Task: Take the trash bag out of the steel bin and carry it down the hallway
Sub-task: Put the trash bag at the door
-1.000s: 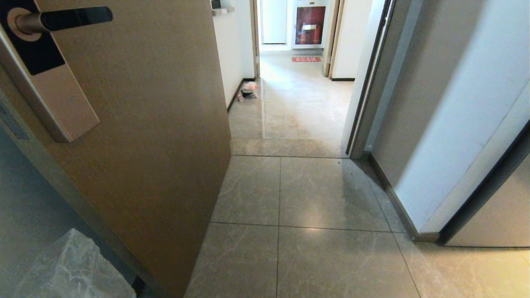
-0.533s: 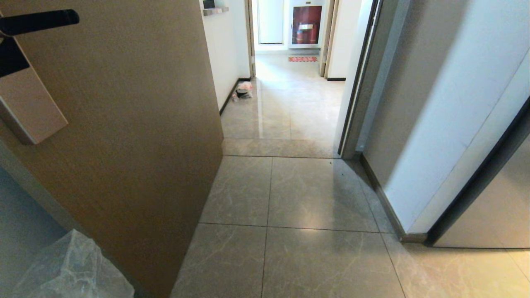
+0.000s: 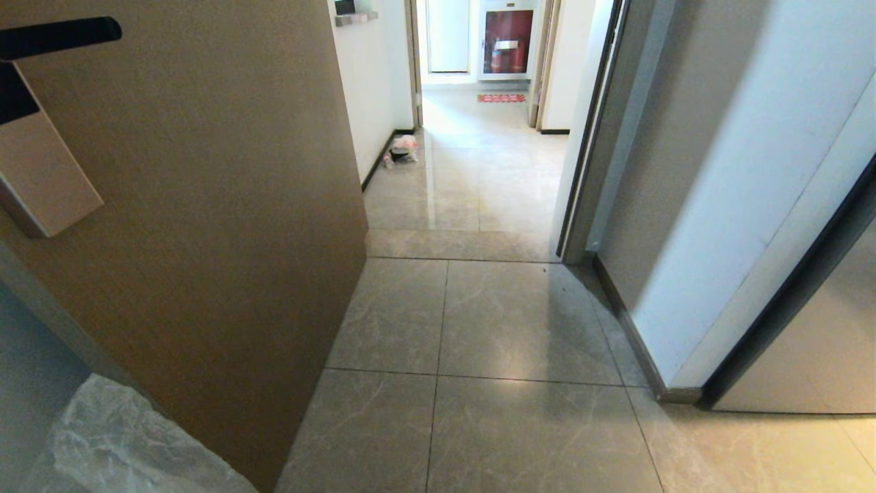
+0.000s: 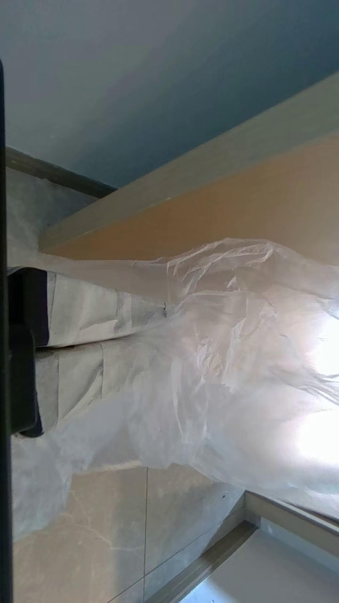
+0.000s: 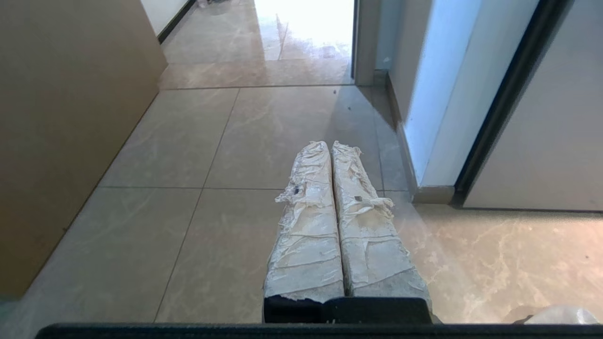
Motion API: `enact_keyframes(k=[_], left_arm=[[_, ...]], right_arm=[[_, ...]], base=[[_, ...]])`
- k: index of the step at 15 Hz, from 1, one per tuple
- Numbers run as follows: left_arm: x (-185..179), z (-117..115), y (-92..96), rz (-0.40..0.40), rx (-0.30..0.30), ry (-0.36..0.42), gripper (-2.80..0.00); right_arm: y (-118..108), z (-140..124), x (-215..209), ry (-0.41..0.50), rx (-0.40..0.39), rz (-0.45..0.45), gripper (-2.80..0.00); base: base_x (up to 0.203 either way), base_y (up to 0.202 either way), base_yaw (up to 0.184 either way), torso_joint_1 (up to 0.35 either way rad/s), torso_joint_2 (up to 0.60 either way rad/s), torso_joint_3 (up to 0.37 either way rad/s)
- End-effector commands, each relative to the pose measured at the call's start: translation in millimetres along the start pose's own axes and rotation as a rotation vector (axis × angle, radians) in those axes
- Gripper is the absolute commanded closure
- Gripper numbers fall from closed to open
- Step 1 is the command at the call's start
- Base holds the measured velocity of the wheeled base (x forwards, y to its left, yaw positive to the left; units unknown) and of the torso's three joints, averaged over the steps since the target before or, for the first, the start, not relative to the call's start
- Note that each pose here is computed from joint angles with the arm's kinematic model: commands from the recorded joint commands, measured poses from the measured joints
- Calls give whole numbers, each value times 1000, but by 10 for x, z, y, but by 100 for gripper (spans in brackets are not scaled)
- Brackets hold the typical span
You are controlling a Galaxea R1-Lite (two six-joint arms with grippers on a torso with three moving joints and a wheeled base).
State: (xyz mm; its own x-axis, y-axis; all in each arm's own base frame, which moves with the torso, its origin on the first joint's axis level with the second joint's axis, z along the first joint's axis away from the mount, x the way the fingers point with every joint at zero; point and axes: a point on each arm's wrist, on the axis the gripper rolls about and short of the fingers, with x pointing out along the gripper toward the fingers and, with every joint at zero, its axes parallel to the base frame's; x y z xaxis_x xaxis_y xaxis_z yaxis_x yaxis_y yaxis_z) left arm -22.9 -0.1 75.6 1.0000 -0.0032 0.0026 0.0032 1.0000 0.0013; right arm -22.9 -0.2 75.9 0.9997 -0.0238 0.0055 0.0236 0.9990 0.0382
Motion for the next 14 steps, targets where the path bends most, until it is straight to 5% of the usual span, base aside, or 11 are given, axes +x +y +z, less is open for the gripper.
enact_keyframes(k=[1, 4, 14], left_arm=[[2, -4, 0, 0, -1, 3, 0], [1, 0, 0, 0, -1, 1, 0], [2, -4, 0, 0, 0, 3, 0]], right_arm=[[0, -3, 1, 0, 0, 1, 0], [0, -4, 1, 1, 0, 1, 0], [0, -3, 1, -1, 0, 1, 0]], base=[[0, 0, 0, 0, 0, 0], [30, 0, 0, 1, 1, 2], [190, 0, 2, 2, 4, 1]])
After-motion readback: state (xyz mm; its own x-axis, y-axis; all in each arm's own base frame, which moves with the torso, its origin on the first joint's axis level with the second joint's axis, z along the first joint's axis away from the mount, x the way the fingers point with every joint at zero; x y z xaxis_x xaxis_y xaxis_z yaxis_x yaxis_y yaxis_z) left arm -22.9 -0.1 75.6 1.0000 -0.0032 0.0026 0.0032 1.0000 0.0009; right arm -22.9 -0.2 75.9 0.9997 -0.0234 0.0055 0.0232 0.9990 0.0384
